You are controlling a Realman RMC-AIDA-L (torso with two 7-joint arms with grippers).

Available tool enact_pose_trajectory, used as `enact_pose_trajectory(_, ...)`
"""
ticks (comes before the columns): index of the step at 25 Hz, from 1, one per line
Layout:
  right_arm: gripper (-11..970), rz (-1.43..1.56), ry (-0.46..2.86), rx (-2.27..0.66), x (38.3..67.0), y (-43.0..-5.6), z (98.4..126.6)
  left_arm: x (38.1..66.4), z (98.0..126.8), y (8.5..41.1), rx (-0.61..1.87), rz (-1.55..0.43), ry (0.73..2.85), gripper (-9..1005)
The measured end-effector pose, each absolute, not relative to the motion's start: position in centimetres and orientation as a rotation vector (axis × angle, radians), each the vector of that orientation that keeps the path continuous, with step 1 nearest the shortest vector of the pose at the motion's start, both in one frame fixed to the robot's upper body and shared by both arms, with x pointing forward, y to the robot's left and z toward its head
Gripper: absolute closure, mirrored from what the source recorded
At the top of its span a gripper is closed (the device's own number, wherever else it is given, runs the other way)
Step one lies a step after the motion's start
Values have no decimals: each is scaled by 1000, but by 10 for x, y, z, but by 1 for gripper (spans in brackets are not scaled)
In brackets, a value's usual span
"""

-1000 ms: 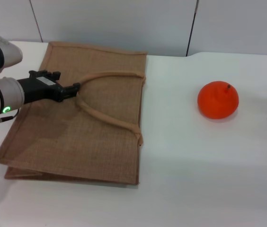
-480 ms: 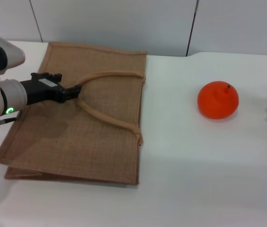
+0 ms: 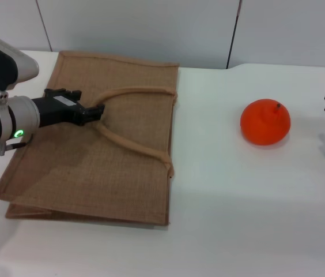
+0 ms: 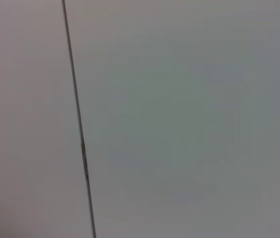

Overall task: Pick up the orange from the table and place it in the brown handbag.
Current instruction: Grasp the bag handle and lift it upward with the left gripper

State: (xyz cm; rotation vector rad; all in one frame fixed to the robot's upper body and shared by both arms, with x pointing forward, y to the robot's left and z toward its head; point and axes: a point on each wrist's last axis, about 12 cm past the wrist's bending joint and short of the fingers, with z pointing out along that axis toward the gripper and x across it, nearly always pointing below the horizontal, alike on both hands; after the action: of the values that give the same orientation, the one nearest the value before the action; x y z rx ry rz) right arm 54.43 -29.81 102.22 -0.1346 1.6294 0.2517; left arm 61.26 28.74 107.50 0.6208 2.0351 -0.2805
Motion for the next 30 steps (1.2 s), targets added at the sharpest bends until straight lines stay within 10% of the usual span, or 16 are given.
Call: enact_pose_trajectory(30,91,285,1609,-176,544,-293,1025,619,1066,281,596,-277,2041,291)
